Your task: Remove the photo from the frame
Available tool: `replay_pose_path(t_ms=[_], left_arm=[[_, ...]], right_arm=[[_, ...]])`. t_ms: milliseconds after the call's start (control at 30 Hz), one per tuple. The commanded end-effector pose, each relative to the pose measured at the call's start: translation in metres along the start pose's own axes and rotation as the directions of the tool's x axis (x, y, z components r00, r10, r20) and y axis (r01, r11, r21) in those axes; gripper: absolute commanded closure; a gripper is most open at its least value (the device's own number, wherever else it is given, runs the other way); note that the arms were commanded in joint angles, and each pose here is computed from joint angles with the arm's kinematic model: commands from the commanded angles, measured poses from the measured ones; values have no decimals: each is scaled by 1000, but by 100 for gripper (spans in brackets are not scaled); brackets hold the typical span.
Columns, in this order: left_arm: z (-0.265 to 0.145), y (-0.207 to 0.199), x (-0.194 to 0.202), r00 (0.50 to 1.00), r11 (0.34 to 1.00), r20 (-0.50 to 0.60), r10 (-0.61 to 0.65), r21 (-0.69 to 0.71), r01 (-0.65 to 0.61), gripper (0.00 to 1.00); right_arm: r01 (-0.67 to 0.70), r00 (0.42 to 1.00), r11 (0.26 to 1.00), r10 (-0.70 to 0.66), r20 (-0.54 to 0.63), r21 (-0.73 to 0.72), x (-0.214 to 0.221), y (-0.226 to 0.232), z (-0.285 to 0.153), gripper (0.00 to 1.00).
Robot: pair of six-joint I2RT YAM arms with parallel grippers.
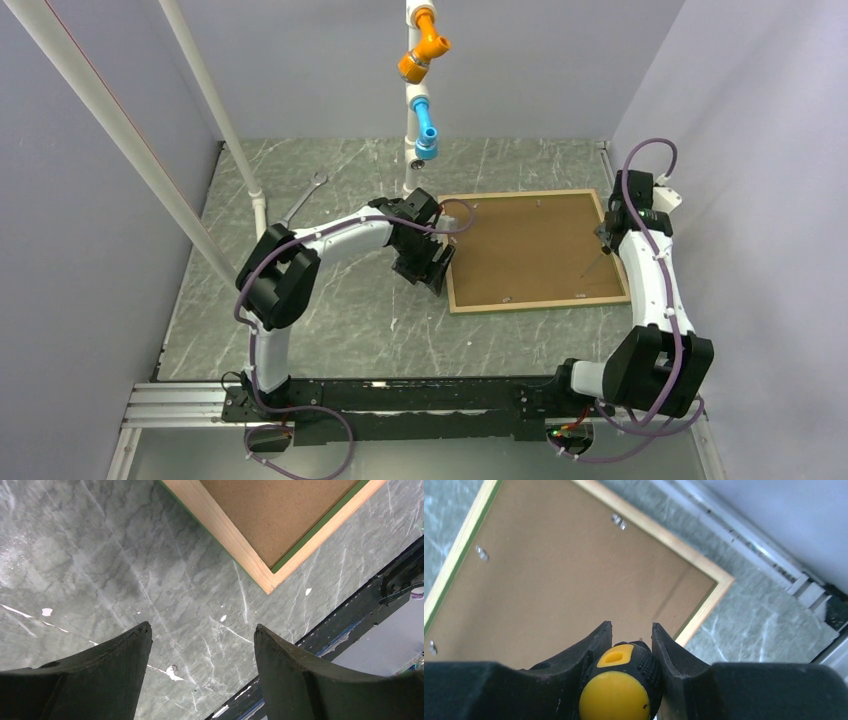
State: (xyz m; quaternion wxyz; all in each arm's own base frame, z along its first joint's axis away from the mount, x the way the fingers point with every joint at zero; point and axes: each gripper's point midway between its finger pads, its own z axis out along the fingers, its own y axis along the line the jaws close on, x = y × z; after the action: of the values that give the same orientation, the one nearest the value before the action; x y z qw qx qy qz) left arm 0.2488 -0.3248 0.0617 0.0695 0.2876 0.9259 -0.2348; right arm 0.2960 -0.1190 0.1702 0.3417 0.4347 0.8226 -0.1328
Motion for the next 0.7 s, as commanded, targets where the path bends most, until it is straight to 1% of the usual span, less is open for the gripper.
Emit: replay_pose_path(t_ms=[0,133,233,333,467,567,600,667], left_arm=[[-2,-10,-13,999,999,22,26,18,-26,22],[1,-10,-12,1000,1000,9,27,17,-27,22],[-1,-13,-10,999,999,2,35,29,-35,23],[-9,-18,-7,998,997,-10,57,61,-56,22],[-27,-20,-4,998,993,20,66,99,-68,22],[-41,-22,-1,995,991,66,70,108,-76,22],[-46,-24,1,994,990,81,72,113,-81,22],[-56,-28,1,990,988,116,79,122,-93,22]], right_arm=[[11,996,997,-18,-84,-79,27,8,-6,100],[43,992,993,-55,-110,-110,34,14,-3,100],[61,986,980,-88,-141,-188,35,34,-4,100],[106,971,947,-164,-173,-303,45,62,-12,100],[141,926,843,-298,-233,-519,72,98,-35,100],[124,886,760,-374,-273,-639,93,116,-56,100],[111,871,720,-402,-282,-685,101,123,-66,100],[111,850,667,-448,-278,-737,115,134,-79,100]])
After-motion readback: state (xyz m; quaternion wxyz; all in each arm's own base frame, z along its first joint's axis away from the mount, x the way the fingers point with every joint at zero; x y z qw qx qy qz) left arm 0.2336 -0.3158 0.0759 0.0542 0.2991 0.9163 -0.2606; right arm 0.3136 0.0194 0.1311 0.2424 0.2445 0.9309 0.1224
